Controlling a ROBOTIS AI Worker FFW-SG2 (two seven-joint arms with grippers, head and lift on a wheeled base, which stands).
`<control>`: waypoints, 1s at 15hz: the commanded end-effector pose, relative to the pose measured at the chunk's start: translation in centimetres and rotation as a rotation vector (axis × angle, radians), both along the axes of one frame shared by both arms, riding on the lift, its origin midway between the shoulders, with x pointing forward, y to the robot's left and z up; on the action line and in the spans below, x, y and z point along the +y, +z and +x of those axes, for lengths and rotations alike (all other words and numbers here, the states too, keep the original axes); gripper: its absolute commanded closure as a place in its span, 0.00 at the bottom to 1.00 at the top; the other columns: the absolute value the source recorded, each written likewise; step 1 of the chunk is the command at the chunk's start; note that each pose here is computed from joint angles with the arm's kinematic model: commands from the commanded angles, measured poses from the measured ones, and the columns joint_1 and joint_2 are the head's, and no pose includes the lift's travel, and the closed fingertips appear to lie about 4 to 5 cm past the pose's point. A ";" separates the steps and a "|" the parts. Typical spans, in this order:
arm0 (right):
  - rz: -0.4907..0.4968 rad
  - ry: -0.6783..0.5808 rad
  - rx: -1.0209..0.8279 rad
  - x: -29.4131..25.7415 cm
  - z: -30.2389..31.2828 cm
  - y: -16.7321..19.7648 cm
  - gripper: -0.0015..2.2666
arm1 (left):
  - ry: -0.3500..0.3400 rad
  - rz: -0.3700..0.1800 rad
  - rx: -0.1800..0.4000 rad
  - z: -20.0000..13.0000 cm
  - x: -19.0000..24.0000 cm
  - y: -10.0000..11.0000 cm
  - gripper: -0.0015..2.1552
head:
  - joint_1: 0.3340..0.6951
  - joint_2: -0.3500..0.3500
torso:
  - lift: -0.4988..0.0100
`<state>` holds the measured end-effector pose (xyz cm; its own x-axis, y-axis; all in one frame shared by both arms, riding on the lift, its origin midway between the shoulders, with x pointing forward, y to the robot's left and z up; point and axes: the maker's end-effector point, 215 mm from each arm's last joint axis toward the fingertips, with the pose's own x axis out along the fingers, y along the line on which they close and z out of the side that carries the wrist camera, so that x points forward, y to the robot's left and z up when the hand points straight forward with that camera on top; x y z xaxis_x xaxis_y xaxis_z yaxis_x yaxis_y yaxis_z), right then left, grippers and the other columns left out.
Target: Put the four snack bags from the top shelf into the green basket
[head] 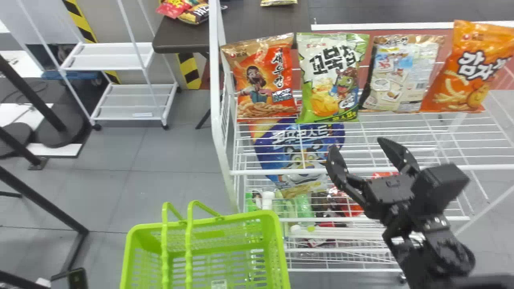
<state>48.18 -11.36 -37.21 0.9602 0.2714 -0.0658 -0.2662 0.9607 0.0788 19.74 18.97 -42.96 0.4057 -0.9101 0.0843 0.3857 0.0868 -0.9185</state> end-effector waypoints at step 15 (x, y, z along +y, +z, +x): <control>-0.073 0.257 0.070 11.2 18.6 -0.5 0.04 | -0.011 -0.029 -0.021 1.5 1.3 0.7 1.00 | 1.00 0.86 | 0.98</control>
<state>65.79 -0.09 -37.06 0.8582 0.4937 -0.1405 -0.4929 0.8690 0.0425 21.28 20.14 -42.34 0.3943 -0.9125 0.1092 0.4033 0.0650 -0.9128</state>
